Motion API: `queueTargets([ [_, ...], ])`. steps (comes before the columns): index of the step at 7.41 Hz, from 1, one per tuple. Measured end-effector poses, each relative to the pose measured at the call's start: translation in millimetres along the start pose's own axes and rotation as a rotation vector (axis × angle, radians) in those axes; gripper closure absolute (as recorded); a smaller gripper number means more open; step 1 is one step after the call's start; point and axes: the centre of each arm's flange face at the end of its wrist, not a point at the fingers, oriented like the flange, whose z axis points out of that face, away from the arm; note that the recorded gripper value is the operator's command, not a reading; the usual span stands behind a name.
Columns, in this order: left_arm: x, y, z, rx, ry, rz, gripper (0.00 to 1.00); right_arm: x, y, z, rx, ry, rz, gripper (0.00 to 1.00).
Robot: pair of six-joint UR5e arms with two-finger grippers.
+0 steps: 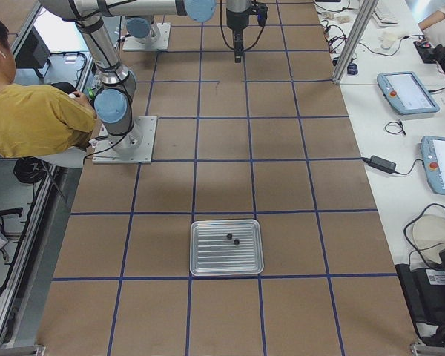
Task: Place bearing gear from tray to pile
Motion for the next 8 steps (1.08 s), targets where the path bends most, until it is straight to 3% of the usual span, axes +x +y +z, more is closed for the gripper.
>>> queueTargets([
  [2,0.0,-0.1,0.3,-0.001,0.0,0.0,0.0,3.2,-2.6,-2.7,0.022,0.003,-0.007,0.0],
  [4,-0.4,-0.3,0.7,-0.001,0.0,-0.001,0.0,33.5,-13.4,-7.1,0.061,0.024,-0.066,0.0],
  [6,-0.3,-0.3,0.7,-0.001,0.0,0.0,0.0,147.9,-25.6,-11.1,0.074,0.08,-0.097,0.0],
  [8,-0.7,-0.5,1.0,-0.002,0.0,-0.001,0.0,300.0,-21.8,20.7,0.027,0.087,-0.08,0.0],
])
